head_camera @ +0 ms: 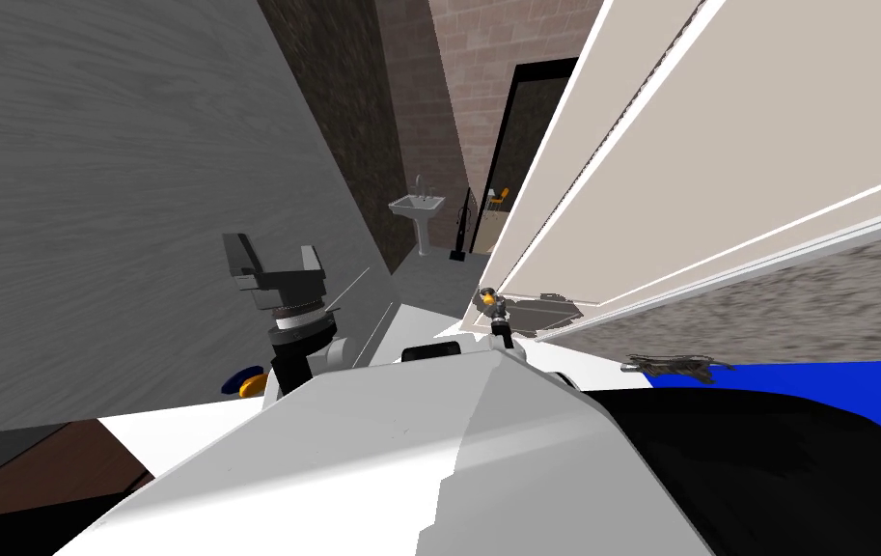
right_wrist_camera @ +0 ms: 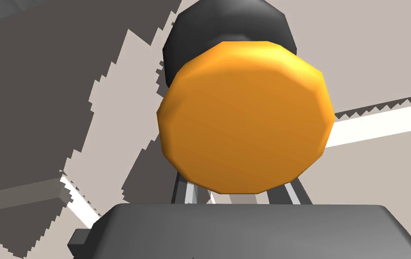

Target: Pull the door open

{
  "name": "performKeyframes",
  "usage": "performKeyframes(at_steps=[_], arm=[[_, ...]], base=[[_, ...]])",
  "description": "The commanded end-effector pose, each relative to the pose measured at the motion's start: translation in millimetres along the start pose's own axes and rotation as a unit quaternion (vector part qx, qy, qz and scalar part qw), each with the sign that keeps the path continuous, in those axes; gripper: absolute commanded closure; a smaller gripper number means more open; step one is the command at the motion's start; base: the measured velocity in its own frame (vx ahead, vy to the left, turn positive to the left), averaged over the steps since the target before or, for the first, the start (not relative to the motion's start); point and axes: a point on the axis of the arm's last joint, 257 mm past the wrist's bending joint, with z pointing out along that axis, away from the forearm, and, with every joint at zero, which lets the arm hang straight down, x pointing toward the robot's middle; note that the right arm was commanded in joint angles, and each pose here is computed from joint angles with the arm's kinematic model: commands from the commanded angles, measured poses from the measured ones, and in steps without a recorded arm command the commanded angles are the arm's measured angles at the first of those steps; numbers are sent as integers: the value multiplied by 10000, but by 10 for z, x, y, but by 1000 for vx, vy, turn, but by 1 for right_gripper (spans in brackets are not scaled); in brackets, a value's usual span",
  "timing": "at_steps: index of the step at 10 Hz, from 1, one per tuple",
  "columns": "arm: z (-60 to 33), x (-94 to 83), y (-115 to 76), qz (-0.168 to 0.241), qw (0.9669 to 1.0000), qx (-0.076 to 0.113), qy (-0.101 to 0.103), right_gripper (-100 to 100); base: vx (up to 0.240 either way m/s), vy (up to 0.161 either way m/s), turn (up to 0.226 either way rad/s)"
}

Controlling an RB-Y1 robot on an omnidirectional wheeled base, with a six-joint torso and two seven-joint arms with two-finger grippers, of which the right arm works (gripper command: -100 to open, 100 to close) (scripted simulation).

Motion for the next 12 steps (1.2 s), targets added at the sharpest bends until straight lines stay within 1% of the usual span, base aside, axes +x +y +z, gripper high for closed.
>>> performKeyframes(at_steps=[1, 3, 4, 7, 8, 9, 10, 11, 12], arm=[[89, 219, 5, 93, 9998, -80, 156, 100], [82, 211, -7, 90, 9998, -65, 148, 100], [96, 215, 3, 349, 9993, -78, 137, 100], [96, 215, 3, 349, 9993, -78, 137, 100], [103, 211, 2, 603, 9981, -75, 119, 100], [110, 207, 0, 770, 9970, -74, 99, 100], [110, 207, 0, 856, 9963, -73, 99, 100], [110, 207, 0, 856, 9963, -73, 99, 100], [64, 155, -75, 832, 9965, 20, 39, 100]], base=[[-13, 5, -18], [0, 0, 0], [-25, -16, 22], [-18, -3, 19], [-26, -10, 33], [-63, -23, 110], [-53, -19, 29], [-16, -4, -6], [0, 0, 0]])
